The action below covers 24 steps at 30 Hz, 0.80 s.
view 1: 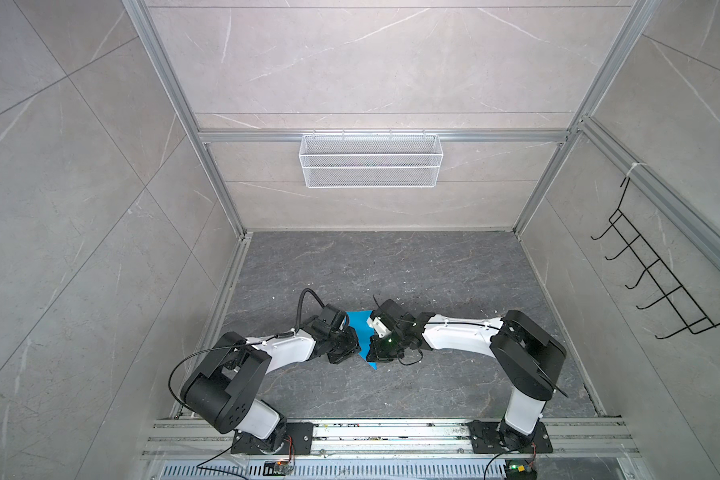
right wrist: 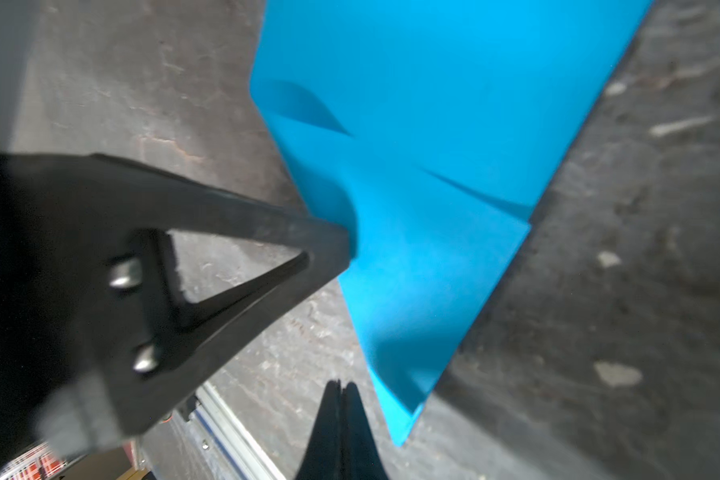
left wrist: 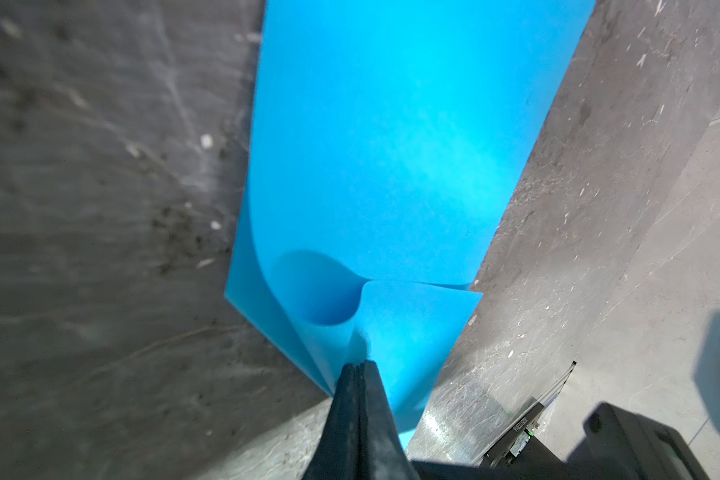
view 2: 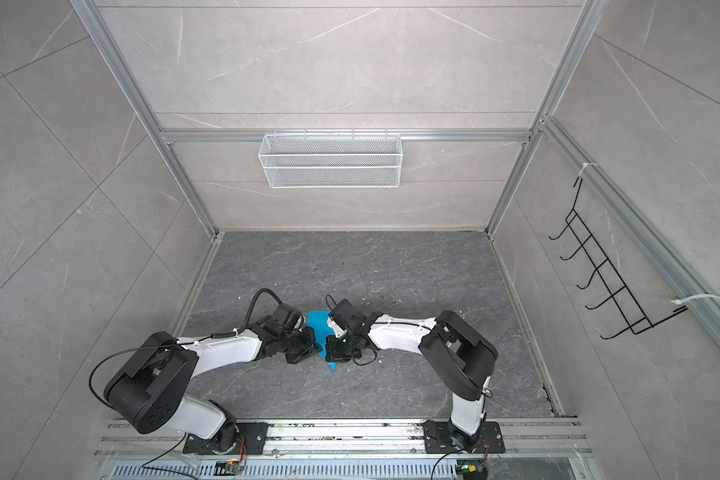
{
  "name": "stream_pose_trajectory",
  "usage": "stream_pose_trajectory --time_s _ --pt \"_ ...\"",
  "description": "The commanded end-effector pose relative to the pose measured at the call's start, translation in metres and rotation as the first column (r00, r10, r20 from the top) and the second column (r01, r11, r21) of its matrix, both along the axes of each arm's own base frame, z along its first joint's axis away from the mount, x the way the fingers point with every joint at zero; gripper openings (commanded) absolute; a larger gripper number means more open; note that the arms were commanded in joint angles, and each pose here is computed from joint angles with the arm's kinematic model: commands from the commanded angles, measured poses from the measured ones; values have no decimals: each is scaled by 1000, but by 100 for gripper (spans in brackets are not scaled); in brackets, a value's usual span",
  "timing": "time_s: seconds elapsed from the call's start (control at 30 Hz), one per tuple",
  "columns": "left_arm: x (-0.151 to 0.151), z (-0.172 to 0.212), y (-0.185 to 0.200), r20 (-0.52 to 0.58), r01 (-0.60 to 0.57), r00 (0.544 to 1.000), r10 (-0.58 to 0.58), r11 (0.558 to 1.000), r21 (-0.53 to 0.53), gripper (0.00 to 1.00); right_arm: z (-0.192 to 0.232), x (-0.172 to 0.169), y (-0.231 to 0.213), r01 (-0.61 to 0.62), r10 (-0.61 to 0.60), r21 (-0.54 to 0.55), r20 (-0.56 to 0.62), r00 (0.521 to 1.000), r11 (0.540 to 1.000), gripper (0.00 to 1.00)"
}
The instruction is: Fold a paper plane with a square sheet of paper (pick it up from the middle)
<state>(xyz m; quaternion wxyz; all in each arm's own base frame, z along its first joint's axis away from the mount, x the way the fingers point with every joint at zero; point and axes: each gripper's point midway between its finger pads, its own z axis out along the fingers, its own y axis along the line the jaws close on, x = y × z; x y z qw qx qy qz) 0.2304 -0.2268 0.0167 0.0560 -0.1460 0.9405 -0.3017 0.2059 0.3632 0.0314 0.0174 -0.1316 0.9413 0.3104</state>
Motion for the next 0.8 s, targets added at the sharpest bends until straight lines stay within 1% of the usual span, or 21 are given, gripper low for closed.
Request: stream_pose_trajectory --time_s 0.0,0.23,0.33,0.5,0.77 --pt "-16 -24 20 -61 24 998 -17 994 107 0 -8 5 -2 -11 12 -48 21 1000 999 0" --pt "-9 -7 10 -20 121 993 -119 987 102 0 -27 0 -11 -7 6 -101 -16 1000 995 0" --pt "-2 5 9 4 145 989 -147 981 126 4 -35 -3 -19 -5 1 -139 -28 1000 990 0" --pt "10 12 17 23 139 989 -147 969 204 9 -41 -6 -23 -3 -4 -162 -43 999 987 0" --pt "13 5 21 -5 149 988 -153 957 249 9 -44 -7 -23 -1 -8 -166 -56 998 986 0"
